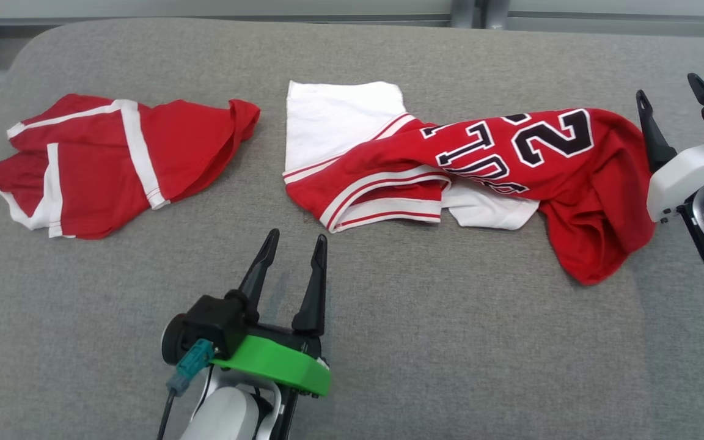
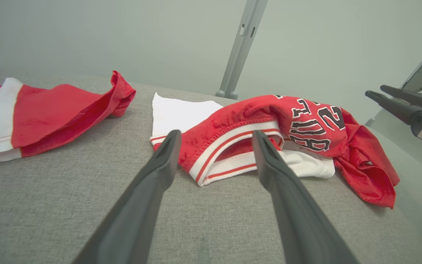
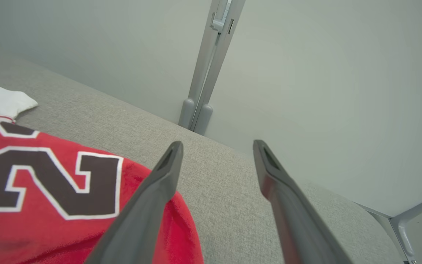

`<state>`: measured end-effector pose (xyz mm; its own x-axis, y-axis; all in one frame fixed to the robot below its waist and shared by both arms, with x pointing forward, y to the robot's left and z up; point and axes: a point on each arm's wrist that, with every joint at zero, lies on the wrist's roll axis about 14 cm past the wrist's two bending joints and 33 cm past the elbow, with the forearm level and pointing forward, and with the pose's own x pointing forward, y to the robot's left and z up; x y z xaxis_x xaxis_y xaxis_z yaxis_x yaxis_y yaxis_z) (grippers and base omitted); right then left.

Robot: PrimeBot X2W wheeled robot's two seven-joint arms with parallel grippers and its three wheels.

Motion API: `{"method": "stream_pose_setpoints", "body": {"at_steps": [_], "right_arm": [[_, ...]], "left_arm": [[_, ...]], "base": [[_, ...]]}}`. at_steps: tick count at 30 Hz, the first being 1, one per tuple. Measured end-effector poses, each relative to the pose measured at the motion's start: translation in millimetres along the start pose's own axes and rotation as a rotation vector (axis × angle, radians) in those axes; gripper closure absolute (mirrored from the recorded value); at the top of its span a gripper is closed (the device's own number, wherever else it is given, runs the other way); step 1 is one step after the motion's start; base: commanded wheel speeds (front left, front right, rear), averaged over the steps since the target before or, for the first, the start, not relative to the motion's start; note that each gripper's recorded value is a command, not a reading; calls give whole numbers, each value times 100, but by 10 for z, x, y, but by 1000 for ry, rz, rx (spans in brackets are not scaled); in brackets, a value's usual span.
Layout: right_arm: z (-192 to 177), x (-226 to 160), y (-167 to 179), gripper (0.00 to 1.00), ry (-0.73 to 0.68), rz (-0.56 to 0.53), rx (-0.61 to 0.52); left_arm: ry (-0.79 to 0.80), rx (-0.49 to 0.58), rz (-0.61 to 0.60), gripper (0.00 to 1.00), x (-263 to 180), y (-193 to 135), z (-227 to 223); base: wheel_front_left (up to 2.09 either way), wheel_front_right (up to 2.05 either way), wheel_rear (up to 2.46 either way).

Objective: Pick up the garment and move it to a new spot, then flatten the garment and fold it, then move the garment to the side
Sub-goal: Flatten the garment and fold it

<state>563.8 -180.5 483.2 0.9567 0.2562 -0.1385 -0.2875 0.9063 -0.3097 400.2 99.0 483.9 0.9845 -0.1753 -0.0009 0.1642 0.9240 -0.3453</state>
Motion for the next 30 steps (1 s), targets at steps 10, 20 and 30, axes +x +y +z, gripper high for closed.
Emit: {"method": "stream_pose_setpoints", "body": {"at_steps": [10,20,30], "right_arm": [[388,-587,-21,0,-178,-67,86],[458,-1270,-43,0,-254,-203,176],[194,-1809,-332,0,-202,-393,205]], "left_arm": [[127,16,-228,0,73,-636,-399],[239,87,-346,0,406,-1025,-743],[337,148,-297,0,680,-965,-1086]], "base": [[0,0,0],[0,0,0],[0,0,0]]}}
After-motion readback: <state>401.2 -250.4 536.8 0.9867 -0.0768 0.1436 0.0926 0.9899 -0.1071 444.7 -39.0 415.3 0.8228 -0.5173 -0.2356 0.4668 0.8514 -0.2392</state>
